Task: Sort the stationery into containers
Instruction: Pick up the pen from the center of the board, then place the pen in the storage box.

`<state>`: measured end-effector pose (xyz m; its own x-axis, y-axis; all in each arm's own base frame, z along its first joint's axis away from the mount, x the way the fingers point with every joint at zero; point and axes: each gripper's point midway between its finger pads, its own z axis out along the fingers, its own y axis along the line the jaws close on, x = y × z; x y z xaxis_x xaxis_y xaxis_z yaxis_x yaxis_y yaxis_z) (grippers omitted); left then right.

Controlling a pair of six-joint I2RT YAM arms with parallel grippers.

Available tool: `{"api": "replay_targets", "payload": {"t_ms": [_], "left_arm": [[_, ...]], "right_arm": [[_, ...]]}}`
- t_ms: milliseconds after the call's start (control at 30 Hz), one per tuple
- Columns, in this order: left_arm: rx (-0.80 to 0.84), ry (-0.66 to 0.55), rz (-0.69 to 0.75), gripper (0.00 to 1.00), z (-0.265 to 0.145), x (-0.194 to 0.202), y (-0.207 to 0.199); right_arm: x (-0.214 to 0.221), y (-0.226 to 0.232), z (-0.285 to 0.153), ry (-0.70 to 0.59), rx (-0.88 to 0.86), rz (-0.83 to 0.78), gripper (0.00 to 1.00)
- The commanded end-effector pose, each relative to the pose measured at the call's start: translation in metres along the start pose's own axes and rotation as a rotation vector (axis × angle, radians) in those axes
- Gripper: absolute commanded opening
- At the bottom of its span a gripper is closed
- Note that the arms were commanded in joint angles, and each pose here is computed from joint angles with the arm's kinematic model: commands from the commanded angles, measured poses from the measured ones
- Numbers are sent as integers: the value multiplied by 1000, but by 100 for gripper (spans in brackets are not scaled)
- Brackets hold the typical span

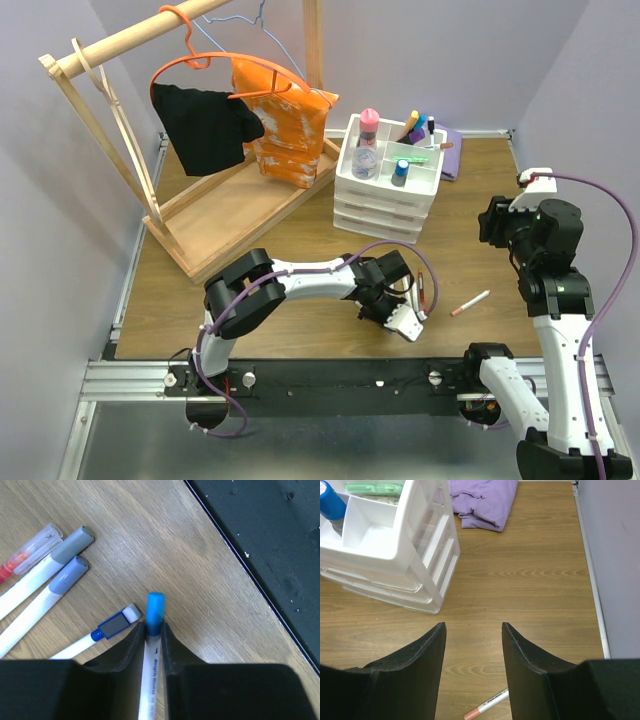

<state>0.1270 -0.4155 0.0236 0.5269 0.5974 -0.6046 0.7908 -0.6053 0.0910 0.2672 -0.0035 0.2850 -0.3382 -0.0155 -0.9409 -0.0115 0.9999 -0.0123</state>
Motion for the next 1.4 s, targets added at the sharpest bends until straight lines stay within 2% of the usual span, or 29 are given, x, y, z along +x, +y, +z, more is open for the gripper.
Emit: {"api": "replay_targets", "payload": {"t_ms": [0,67,200,400,467,500,567,600,633,667,700,767,800,900,1100,1200,1367], "left_arm": [[44,117,-30,9,17,35,-11],[46,118,-34,0,5,33,-14],[18,46,-35,0,-48,1,-10],[9,-147,-24,0,-154,-85,10],[-2,-198,-36,0,-173,-103,20],[-49,-265,-27,0,-194,-129,33],[-130,-332,-37,0,-216,-143,60],[-219,-412,27,0,-236,-167,83],[-266,-459,-38,0,-250,-169,98],[-316,-504,-37,0,-262,-177,111],[-419,-573,29,0,-282,-191,136],[-511,-639,12,0,-306,-192,159],[-591,-684,80,0,-322,-202,174],[-721,-721,138,0,-341,-200,209],[-920,-882,115,0,-381,-200,273],[-983,-938,113,0,-390,-203,289],[-1005,-934,91,0,-376,-189,308]], "right_arm": [[7,1,0,27,-7,3,56],[3,1,0,19,-12,3,55],[-2,1,0,9,-10,1,55],[-3,3,2,10,-22,12,54],[-5,2,3,-1,-16,14,54],[-6,2,4,-5,-14,18,54],[-7,1,6,-11,-5,26,54],[-7,-1,7,-14,1,25,54],[-9,0,8,-20,0,24,54],[-11,0,8,-25,-3,26,54],[-12,-1,9,-25,0,24,54],[-15,-2,9,-31,8,26,53],[-17,-2,9,-34,8,24,53],[-19,-3,10,-34,12,26,53],[-18,-7,12,-34,29,28,52],[-16,-9,12,-31,39,30,52],[-11,-13,13,-21,52,35,52]]}}
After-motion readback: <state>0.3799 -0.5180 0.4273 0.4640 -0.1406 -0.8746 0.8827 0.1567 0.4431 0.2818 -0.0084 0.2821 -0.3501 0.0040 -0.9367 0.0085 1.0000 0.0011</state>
